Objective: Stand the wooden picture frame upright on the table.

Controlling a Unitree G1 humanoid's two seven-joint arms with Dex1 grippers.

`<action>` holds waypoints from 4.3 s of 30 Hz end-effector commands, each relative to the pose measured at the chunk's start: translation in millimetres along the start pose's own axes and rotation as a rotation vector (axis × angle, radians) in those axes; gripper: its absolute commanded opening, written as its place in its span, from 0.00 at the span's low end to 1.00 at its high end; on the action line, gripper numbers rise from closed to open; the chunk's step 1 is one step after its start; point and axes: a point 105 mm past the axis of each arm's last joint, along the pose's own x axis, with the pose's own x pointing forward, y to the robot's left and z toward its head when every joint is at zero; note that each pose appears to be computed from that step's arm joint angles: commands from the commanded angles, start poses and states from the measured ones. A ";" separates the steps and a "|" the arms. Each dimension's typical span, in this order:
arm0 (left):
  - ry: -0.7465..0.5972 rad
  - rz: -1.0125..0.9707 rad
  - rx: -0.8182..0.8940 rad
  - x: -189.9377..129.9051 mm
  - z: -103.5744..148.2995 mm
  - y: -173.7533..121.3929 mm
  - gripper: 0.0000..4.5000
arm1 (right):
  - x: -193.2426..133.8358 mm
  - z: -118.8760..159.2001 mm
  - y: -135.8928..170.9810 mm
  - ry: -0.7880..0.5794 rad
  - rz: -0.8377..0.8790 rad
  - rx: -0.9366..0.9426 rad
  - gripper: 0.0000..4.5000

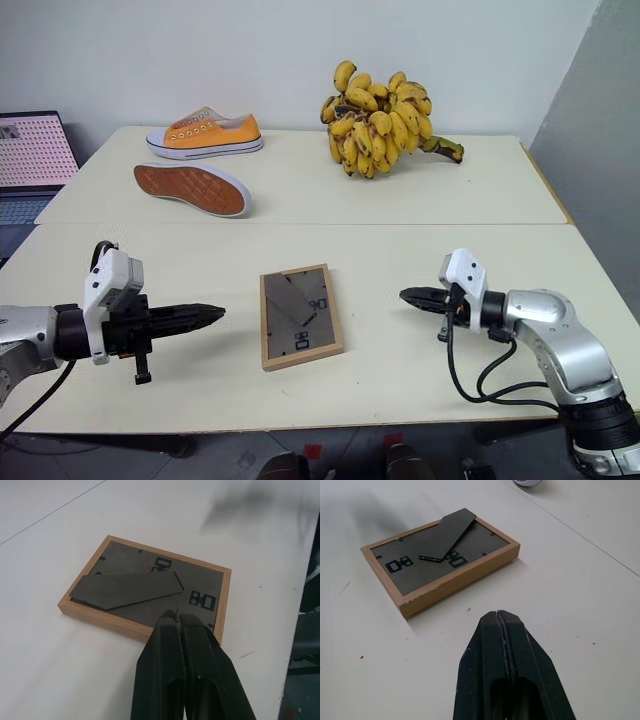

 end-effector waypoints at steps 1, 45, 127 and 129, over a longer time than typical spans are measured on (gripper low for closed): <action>-0.005 0.027 0.030 0.5 5.4 1.0 0.00 | -0.1 11.5 0.5 -0.032 0.002 -0.030 0.00; -0.019 0.603 -0.262 82.0 -67.0 57.6 0.00 | 56.3 -44.7 -25.6 0.034 -0.287 -0.115 0.00; 0.180 -0.150 -0.880 116.1 -31.2 0.0 0.80 | 82.3 -61.8 -15.5 0.041 -0.261 -0.121 0.00; 0.175 -0.145 -0.883 116.5 -30.8 1.7 0.80 | 91.9 -56.1 -13.2 0.017 -0.263 -0.113 0.00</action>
